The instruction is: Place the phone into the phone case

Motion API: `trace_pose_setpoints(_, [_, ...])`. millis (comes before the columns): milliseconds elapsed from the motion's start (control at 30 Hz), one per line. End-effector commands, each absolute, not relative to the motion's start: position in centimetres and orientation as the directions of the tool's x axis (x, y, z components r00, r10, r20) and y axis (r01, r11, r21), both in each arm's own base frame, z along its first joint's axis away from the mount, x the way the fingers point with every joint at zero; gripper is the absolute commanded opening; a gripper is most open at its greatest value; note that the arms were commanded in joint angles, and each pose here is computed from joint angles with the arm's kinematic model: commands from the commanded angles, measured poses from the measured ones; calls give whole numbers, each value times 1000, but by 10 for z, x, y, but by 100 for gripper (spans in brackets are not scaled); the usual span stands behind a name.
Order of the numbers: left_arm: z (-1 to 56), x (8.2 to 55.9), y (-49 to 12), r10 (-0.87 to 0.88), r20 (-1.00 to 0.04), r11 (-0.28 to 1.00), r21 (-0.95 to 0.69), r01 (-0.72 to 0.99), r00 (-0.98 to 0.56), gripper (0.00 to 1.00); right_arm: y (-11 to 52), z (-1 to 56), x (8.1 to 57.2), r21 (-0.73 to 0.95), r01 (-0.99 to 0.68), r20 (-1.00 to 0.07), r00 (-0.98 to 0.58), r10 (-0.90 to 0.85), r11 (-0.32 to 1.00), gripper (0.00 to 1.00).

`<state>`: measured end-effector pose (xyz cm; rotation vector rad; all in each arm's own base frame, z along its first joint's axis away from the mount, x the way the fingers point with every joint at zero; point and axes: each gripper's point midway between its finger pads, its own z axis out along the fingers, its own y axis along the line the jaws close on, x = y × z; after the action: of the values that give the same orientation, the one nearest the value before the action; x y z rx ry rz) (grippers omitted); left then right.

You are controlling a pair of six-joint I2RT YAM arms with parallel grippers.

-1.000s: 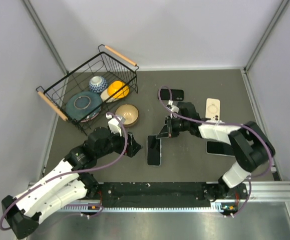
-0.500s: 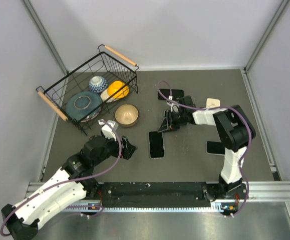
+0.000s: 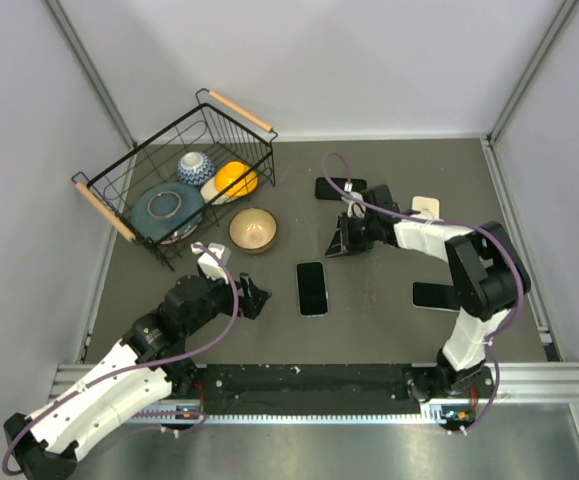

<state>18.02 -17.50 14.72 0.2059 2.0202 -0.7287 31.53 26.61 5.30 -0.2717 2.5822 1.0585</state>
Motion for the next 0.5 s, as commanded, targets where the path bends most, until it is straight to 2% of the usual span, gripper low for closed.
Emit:
trace_pose_setpoints(0, [178,184,-180,-199,-845,781,-443,441,-497,99,283,81,303,669,-345,-438,-899,-25,659,9])
trace_pose_setpoints(100, [175,184,-180,-202,-841,782,-447,435,-501,99,298,79,291,702,-342,-417,-908,-28,624,6])
trace_pose_setpoints(300, [169,182,-183,-224,-824,767,-479,427,-521,99,318,72,303,731,-346,-429,-903,1,588,4])
trace_pose_setpoints(467, [172,183,-185,-227,-822,763,-483,430,-522,99,319,46,302,742,-285,-367,-930,13,607,3])
